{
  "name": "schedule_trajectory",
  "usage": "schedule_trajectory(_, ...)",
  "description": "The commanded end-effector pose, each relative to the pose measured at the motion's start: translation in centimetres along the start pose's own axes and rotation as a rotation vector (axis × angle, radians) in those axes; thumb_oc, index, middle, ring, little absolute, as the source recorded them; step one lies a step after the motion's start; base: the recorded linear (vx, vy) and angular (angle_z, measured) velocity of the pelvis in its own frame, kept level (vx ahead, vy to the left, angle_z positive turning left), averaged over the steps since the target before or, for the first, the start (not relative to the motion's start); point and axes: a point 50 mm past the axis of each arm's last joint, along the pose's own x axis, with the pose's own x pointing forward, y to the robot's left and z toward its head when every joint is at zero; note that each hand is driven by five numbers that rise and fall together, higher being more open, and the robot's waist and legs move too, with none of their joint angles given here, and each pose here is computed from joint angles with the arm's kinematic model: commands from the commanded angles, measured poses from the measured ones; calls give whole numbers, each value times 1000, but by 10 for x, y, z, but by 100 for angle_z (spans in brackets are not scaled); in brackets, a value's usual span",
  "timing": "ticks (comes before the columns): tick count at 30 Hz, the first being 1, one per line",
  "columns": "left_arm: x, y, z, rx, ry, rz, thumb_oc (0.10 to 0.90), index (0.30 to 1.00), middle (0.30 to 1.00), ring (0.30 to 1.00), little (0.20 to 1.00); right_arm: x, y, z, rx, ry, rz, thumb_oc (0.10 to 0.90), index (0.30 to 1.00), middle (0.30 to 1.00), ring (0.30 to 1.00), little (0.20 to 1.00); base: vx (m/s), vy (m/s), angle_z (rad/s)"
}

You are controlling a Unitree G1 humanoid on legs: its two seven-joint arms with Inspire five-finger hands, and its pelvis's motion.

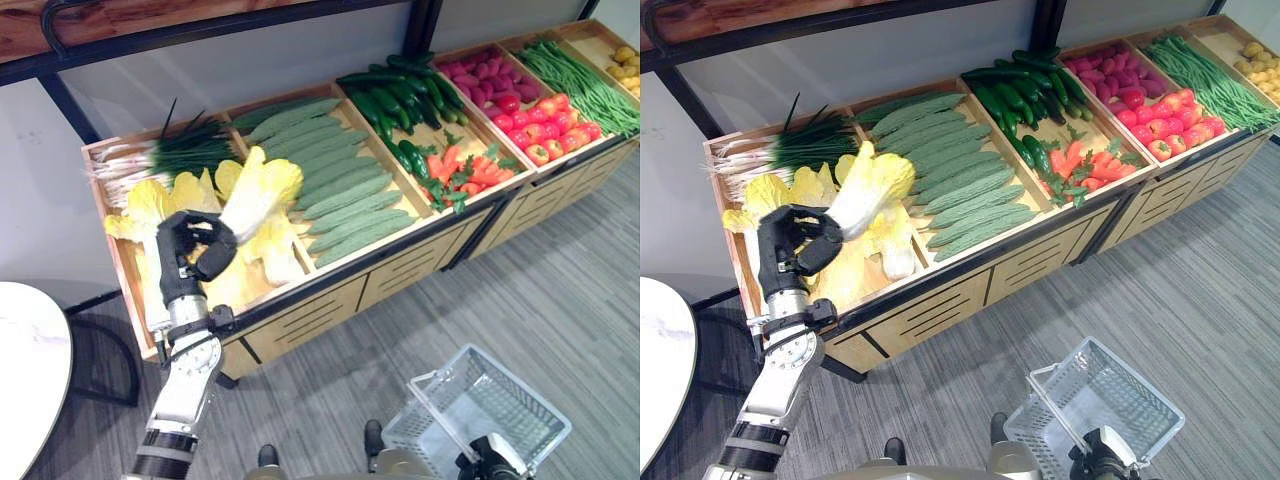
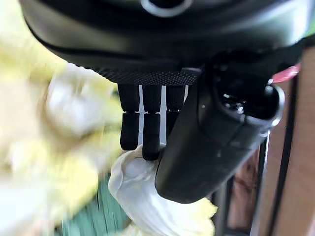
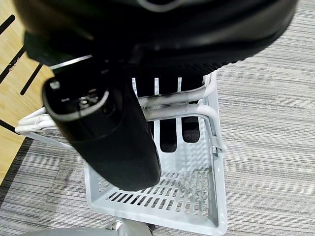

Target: Get the vegetables into the basket

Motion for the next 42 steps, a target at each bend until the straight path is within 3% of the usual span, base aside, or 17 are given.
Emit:
schedule_trajectory(1, 12, -11, 53, -369, -227, -155, 400, 300, 300, 300, 300, 3, -3, 9, -8, -30, 9, 400, 300, 300, 300, 300, 0, 0, 0)
schedule_trajectory(4, -1, -17, 24, -695, -18, -282, 400, 300, 300, 300, 300, 3, -5, 7, -13, -36, 28, 400, 300, 300, 300, 300, 0, 0, 0)
schedule_trajectory(9, -11, -20, 2, -788, 103, -291, 400, 300, 300, 300, 300, 4, -6, 10, -27, -48, 40, 400, 300, 300, 300, 300, 0, 0, 0)
schedule_trajectory(22, -17, -10, -10, -732, 152, -310, 400, 300, 300, 300, 300, 4, -9, 8, -16, -42, 36, 400, 300, 300, 300, 300, 3, 9, 0)
schedule_trajectory(42, 6, -22, 10, -451, 64, -523, 400, 300, 300, 300, 300, 6, -11, 15, 143, -15, 25, 400, 300, 300, 300, 300, -62, 151, -25)
